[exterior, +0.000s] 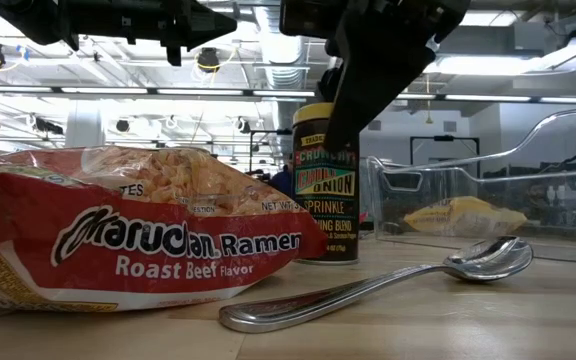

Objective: Pick & Place Food Item
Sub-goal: Put the yellow spice bottle into the blue bin

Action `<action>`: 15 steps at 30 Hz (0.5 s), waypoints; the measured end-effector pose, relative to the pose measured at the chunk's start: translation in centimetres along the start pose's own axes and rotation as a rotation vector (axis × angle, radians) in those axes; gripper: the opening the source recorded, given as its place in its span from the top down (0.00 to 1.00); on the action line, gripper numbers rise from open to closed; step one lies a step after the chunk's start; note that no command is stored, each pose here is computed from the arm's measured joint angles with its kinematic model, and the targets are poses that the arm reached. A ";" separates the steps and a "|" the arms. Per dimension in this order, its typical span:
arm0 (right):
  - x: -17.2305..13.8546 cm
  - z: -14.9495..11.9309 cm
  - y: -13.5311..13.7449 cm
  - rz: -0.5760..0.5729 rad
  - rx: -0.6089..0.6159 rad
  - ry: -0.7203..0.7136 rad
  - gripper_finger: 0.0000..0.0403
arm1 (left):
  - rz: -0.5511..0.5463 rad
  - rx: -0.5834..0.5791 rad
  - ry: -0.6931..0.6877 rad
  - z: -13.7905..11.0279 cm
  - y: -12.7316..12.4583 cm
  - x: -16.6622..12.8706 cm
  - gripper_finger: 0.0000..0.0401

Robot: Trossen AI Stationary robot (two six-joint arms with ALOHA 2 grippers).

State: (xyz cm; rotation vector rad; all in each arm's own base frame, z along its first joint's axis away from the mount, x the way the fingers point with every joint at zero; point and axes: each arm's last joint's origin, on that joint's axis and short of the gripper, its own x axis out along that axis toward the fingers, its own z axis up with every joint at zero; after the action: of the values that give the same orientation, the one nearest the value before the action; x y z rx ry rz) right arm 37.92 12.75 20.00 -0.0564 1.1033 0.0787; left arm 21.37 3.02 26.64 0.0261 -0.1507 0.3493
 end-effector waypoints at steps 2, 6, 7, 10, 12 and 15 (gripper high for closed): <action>0.0 0.0 0.0 0.002 0.000 -0.003 0.22 | 0.000 0.000 0.000 0.0 0.0 0.0 1.00; 0.0 0.1 0.0 0.011 -0.001 -0.012 0.22 | 0.000 0.000 0.000 0.0 0.0 0.0 1.00; 0.0 0.2 0.0 0.012 0.000 -0.018 0.22 | 0.000 0.000 0.000 0.0 0.0 0.0 1.00; 0.0 0.3 0.0 0.016 0.000 -0.025 0.22 | 0.001 0.000 0.000 0.0 0.0 0.0 1.00; 0.0 0.3 0.0 0.017 0.001 -0.024 0.22 | 0.000 0.000 0.000 0.0 0.0 0.0 1.00; 0.0 0.2 0.0 0.017 0.001 -0.022 0.22 | 0.000 0.000 0.000 0.0 0.0 0.0 1.00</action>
State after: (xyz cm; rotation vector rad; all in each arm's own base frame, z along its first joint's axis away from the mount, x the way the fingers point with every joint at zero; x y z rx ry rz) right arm 38.13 12.81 20.12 -0.0456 1.0815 0.0938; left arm 21.37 3.02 26.64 0.0261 -0.1510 0.3493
